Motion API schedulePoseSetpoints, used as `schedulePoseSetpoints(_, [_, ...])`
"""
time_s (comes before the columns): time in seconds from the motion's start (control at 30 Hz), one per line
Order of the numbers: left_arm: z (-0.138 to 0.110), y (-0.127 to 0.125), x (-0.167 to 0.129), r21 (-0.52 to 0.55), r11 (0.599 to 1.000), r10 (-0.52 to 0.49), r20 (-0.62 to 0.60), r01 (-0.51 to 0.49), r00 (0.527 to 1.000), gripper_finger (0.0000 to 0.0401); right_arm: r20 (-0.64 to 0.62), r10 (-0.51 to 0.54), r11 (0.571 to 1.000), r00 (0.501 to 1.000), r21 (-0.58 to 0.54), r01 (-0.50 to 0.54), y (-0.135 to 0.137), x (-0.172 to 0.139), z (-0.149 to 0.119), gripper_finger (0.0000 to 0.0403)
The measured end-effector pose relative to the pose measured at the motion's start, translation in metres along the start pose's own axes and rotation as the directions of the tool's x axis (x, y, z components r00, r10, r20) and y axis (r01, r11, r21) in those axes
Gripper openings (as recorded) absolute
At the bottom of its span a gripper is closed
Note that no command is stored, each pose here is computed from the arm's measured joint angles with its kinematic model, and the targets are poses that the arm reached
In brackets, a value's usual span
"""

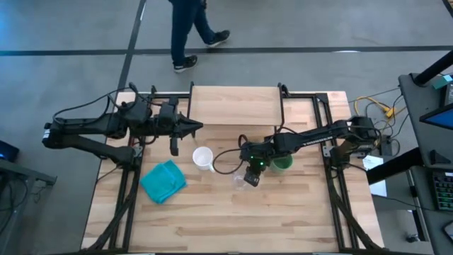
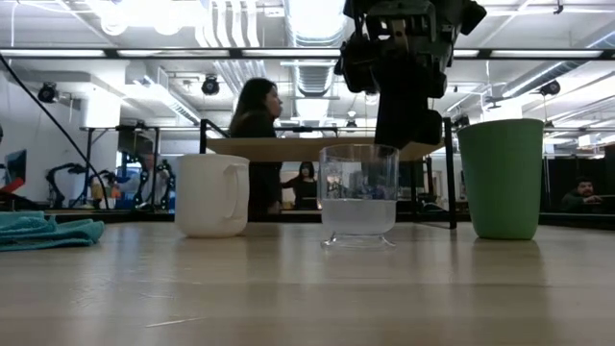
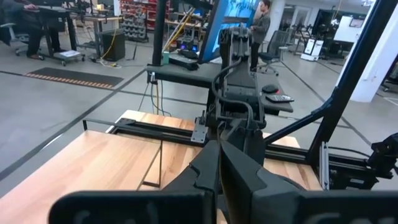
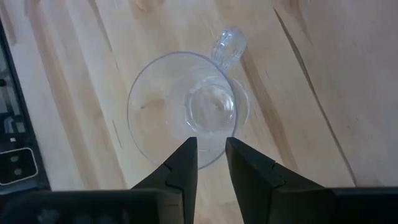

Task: Stack small to large cups/mugs on shelf
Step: Put the green mug on the shelf

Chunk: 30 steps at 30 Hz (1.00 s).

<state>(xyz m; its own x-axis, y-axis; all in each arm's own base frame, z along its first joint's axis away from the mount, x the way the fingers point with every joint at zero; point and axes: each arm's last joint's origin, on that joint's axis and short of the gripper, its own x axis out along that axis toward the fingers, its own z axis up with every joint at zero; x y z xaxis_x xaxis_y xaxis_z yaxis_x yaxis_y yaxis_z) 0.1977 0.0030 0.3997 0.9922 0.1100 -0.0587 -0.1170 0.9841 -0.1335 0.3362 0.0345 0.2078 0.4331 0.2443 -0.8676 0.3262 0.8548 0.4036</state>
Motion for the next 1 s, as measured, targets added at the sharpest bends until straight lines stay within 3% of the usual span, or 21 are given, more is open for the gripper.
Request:
schedulePoseSetpoints(0.2, [0.0,0.0,0.001,0.0,1.0,0.0,-0.001,0.0,1.0,0.0,0.021,-0.001,1.0,1.0,-0.002,0.001,-0.001,-0.014,-0.001,0.0082])
schedulePoseSetpoints(0.5, [0.0,0.001,0.001,0.001,1.0,0.022,0.002,-0.022,1.0,0.0,0.117,0.053,0.997,0.992,-0.059,-0.046,0.005,-0.065,-0.007,0.0083])
schedulePoseSetpoints(0.63, [0.0,0.001,0.001,0.04,0.999,0.027,0.002,-0.027,1.0,0.0,0.032,-0.001,0.996,0.999,-0.093,0.004,-0.001,-0.086,-0.025,0.0087])
schedulePoseSetpoints(0.83, [0.001,0.001,0.001,0.052,0.998,0.033,0.013,-0.033,0.999,0.0,-0.103,-0.082,0.996,0.991,-0.052,0.077,-0.011,-0.112,-0.051,0.0093])
schedulePoseSetpoints(1.0, [0.001,0.001,0.001,0.054,0.998,0.042,0.014,-0.043,0.999,0.0,-0.134,-0.096,0.995,0.986,-0.003,0.097,-0.013,-0.12,-0.059,0.0093])
